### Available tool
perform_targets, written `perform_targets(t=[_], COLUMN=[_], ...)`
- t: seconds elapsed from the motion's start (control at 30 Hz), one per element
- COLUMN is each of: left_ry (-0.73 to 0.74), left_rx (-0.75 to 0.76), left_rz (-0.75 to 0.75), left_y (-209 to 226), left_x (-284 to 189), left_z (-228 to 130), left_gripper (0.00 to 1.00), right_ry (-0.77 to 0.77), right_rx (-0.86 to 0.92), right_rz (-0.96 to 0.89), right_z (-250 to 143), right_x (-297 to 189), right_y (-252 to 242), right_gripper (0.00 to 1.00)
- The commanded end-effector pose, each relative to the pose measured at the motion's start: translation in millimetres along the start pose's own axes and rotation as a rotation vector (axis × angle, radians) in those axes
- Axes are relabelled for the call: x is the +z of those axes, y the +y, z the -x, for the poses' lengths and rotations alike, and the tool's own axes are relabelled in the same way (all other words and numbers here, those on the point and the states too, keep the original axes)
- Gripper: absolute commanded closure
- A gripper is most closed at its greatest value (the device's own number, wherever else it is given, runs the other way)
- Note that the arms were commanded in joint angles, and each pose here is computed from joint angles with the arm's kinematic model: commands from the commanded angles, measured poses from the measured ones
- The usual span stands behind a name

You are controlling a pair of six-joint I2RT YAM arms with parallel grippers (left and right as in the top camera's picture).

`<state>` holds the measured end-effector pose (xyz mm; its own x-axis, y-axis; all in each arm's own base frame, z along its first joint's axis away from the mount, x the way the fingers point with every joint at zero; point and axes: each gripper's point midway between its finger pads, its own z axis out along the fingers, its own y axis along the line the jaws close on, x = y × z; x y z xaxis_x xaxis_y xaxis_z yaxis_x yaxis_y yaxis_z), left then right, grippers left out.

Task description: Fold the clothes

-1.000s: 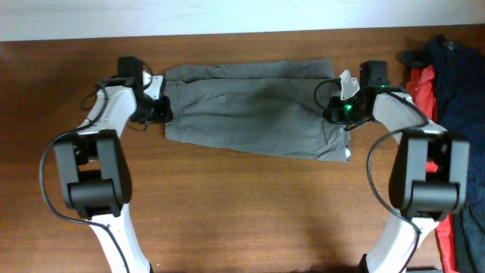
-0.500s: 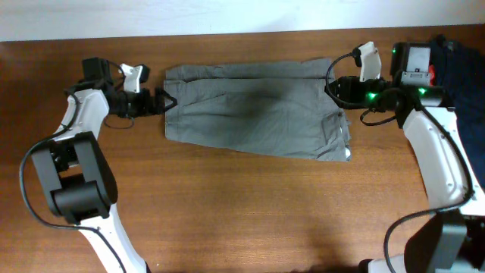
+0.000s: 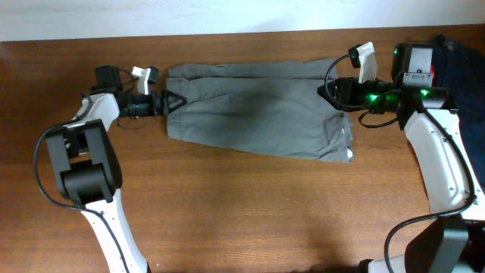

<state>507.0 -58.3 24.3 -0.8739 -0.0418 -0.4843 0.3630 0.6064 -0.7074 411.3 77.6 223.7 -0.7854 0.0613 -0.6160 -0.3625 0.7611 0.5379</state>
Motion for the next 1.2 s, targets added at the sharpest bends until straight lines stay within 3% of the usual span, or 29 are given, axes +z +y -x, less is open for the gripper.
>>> perform_targets(t=[0.0,0.07,0.1,0.27,0.4,0.6,0.87,1.0,1.17], left_ry=[0.139,0.156,0.16,0.153,0.118,0.0,-0.184,-0.2,-0.098], left_rx=[-0.075,-0.073,-0.072,-0.09,-0.124,-0.141,0.038,0.146,0.193], left_rz=[0.074,0.096,0.104,0.107,0.083,0.125,0.237,0.3,0.428], left_y=[23.6,24.7,25.8,23.2,9.0,-21.3,-101.3,-139.8,-149.7], left_x=[41.0,43.9,44.0,32.9,2.0,-83.0,-179.9,-186.7,-158.0], left_z=[-50.1,-53.5,-54.1,-50.4,-36.6,0.0,46.1,56.7,47.0], left_gripper=[0.41,0.7,0.78,1.0,1.0,1.0,1.0,1.0,1.0], right_ry=[-0.025,-0.025,-0.024,-0.024,-0.024,-0.024,-0.023,-0.022,-0.023], right_rx=[-0.023,-0.023,-0.022,-0.022,-0.019,-0.016,0.026,0.027,0.026], right_rz=[0.038,0.041,0.041,0.059,0.059,0.059,0.059,0.059,0.059], right_z=[4.3,4.2,4.1,4.1,4.1,4.1,4.1,3.9,4.0], right_x=[-9.5,-9.5,-9.5,-9.7,-9.7,-9.7,-9.7,-9.7,-9.7], right_y=[14.3,14.8,14.8,18.0,18.0,18.0,17.9,17.9,17.9], right_gripper=[0.65,0.65,0.65,0.65,0.65,0.66,0.66,0.65,0.65])
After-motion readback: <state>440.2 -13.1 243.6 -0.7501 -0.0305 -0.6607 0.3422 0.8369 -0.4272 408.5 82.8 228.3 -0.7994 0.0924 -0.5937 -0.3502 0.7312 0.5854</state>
